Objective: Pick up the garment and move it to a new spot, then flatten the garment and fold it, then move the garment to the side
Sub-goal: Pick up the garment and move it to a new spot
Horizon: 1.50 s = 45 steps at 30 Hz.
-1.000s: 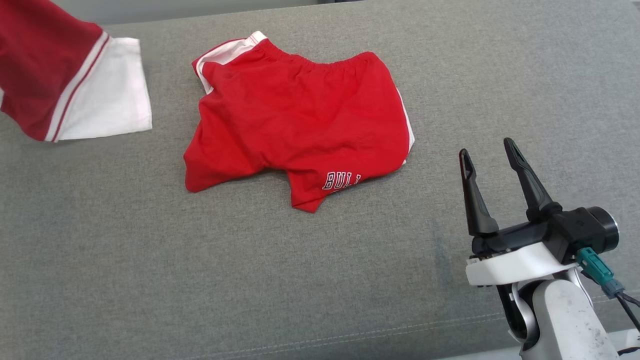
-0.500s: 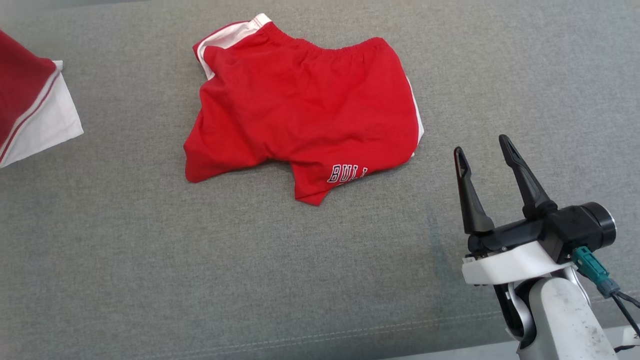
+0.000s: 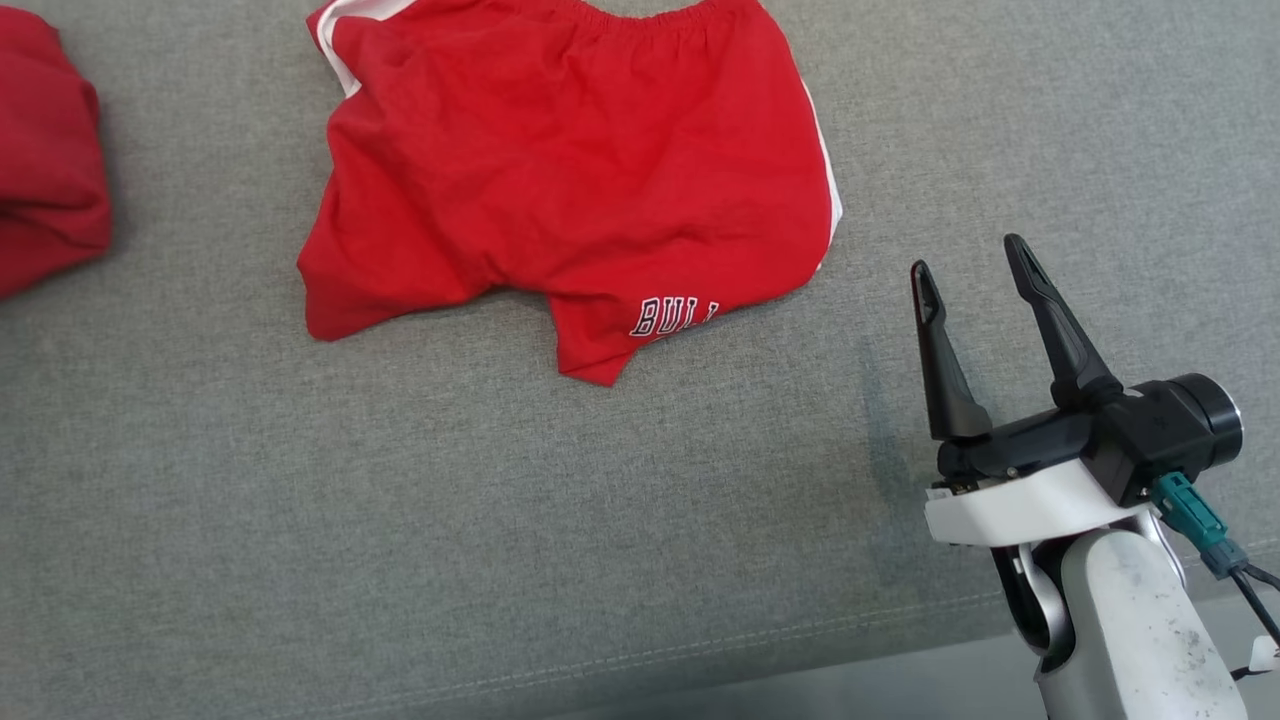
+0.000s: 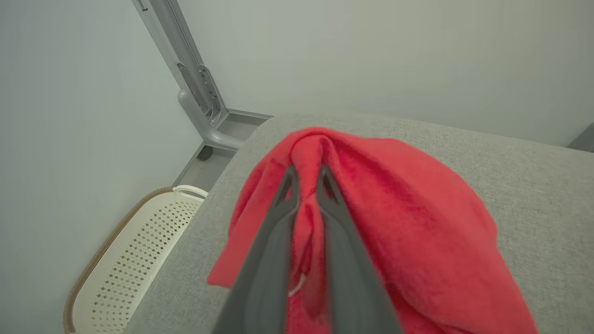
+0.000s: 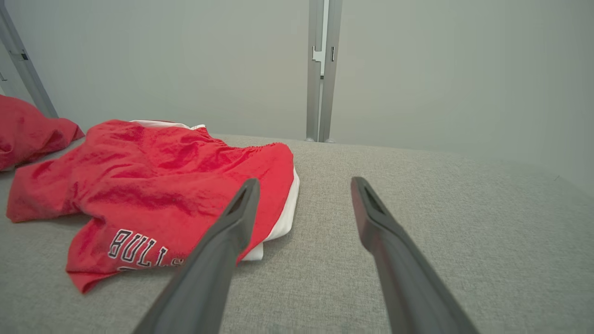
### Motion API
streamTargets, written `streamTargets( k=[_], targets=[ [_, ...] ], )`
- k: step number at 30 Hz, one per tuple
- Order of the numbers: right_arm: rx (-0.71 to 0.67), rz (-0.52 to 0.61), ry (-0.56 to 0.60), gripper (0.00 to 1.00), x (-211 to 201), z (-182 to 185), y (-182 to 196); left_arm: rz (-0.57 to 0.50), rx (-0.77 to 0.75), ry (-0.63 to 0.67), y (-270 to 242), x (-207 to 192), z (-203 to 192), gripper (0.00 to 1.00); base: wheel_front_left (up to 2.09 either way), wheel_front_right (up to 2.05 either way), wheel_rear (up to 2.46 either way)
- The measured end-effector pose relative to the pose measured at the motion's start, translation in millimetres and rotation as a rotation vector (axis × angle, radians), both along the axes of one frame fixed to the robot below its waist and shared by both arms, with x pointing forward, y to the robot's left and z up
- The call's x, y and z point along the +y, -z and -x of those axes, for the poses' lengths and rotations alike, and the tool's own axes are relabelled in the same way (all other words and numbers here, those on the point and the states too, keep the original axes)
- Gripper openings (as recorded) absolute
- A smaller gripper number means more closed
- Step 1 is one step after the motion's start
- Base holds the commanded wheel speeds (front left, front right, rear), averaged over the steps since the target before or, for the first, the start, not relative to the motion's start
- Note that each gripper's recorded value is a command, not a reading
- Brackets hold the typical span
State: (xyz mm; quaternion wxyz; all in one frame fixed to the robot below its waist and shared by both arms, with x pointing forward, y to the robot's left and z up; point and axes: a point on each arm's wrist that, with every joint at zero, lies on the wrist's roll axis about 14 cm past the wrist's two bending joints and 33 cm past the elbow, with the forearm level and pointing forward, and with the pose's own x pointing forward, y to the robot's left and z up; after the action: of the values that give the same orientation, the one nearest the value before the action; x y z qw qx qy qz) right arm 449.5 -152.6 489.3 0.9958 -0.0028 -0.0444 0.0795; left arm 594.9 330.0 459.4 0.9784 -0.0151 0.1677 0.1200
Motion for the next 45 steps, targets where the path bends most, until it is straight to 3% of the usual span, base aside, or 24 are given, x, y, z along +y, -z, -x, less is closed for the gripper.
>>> streamTargets(
  k=[5,6,8,9,18,24,37,45],
  targets=[
    [0.030,0.005,0.008,1.00,-3.2,-3.4,12.6,0.008,0.079,-0.046,33.3,8.5,5.3,0.00,0.00,0.00,0.00],
    [0.032,0.005,0.008,1.00,-3.2,-4.3,13.9,0.016,0.098,-0.067,39.1,12.4,7.8,0.20,0.00,0.00,0.00],
    [0.032,0.005,0.005,1.00,-2.3,-6.3,14.5,0.021,0.127,-0.090,48.3,18.1,14.1,0.82,0.00,0.00,0.00],
    [0.030,0.004,0.003,1.00,-1.5,-7.1,13.9,0.022,0.134,-0.102,50.5,21.3,17.0,1.00,0.00,0.00,0.00],
    [0.005,-0.004,-0.019,1.00,6.4,-5.8,3.4,0.081,0.063,-0.079,37.0,13.8,25.1,1.00,0.00,0.00,0.00],
    [-0.030,-0.010,-0.029,1.00,10.8,0.9,-13.5,0.026,-0.052,-0.003,-7.2,8.3,28.0,1.00,0.00,0.00,0.00],
    [-0.101,-0.030,-0.060,1.00,22.5,26.4,-47.7,-0.041,-0.184,0.044,-75.6,20.1,77.4,1.00,0.00,0.00,0.00],
    [-0.125,-0.041,-0.071,1.00,26.3,35.4,-58.2,0.008,-0.285,0.153,-93.7,-36.9,94.6,1.00,0.00,0.00,0.00]
  ],
)
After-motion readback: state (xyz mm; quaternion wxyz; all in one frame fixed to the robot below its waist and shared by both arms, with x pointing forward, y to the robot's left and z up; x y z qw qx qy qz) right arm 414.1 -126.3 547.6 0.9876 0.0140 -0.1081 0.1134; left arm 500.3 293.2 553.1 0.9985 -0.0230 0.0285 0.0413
